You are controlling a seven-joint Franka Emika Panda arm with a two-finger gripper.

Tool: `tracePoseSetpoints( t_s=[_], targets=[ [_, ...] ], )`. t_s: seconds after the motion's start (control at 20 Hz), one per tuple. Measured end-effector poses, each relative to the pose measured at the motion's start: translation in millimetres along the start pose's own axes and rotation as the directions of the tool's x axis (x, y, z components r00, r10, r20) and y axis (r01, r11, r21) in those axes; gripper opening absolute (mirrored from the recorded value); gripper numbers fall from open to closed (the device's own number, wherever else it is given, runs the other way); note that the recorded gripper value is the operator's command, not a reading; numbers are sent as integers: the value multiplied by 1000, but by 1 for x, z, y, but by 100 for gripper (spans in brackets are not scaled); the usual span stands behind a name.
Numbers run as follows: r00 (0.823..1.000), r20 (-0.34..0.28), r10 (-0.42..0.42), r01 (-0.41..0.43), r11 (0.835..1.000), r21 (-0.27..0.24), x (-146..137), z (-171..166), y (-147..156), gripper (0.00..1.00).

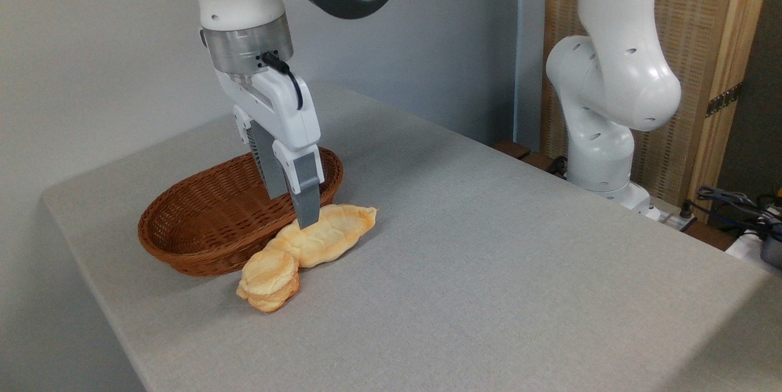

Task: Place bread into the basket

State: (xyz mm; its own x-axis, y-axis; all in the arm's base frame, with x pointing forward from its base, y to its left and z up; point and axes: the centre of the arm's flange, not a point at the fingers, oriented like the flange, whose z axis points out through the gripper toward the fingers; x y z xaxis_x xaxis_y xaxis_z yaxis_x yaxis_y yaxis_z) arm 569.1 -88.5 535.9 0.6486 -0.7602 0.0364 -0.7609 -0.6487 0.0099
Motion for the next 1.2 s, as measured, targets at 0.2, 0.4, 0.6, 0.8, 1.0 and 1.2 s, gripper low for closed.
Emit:
tracePoseSetpoints(
  t_s=[0.2, 0.4, 0.6, 0.8, 1.0, 1.2],
  targets=[
    [999, -8, 35, -35, 999, 6, 11, 19, 14, 100],
    [990, 18, 141, -140, 990, -20, 17, 40, 30, 100],
    [967, 50, 249, -245, 967, -64, 22, 59, 50, 100],
    [918, 87, 386, -372, 917, -147, 15, 67, 61, 100],
    [873, 90, 478, -456, 869, -193, 8, 74, 65, 100],
    [845, 86, 528, -502, 838, -213, 5, 84, 67, 100]
  ],
)
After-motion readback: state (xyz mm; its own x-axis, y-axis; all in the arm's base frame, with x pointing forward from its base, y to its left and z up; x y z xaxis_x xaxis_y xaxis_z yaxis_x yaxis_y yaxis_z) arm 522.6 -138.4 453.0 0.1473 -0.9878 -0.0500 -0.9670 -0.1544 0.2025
